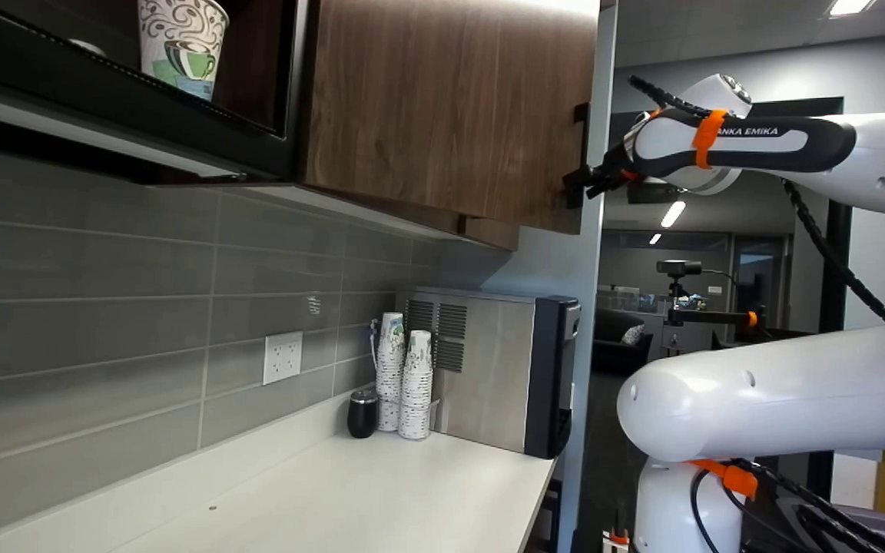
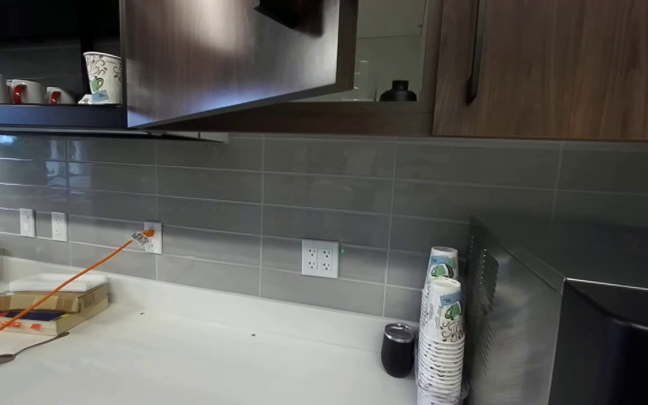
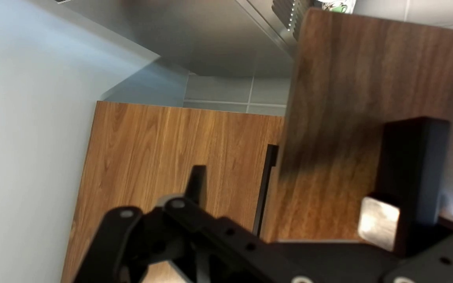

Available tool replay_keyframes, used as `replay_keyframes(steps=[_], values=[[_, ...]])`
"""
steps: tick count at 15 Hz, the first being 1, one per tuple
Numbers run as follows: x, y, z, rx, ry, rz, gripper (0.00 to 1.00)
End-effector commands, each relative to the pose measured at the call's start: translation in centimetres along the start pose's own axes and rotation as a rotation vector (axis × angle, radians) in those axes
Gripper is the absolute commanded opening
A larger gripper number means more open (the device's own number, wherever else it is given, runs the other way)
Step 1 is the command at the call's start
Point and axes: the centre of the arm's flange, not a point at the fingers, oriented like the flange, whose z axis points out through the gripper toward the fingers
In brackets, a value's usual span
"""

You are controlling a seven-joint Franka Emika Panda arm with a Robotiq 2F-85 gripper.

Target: Open the left door of the top cabinet and then close it

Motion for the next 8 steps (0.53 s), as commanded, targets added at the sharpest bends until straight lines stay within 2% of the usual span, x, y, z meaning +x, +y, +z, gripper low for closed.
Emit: replay_keyframes(steps=[1,5,8], values=[[-2.9,0.0,1.9,0.019,-0.141,-0.047,1.0],[-1.3,0.2,3.0,0.004,-0.113,-0.028,1.0],[0.1,0.6,3.8,0.027,-0.106,-0.022,1.0]])
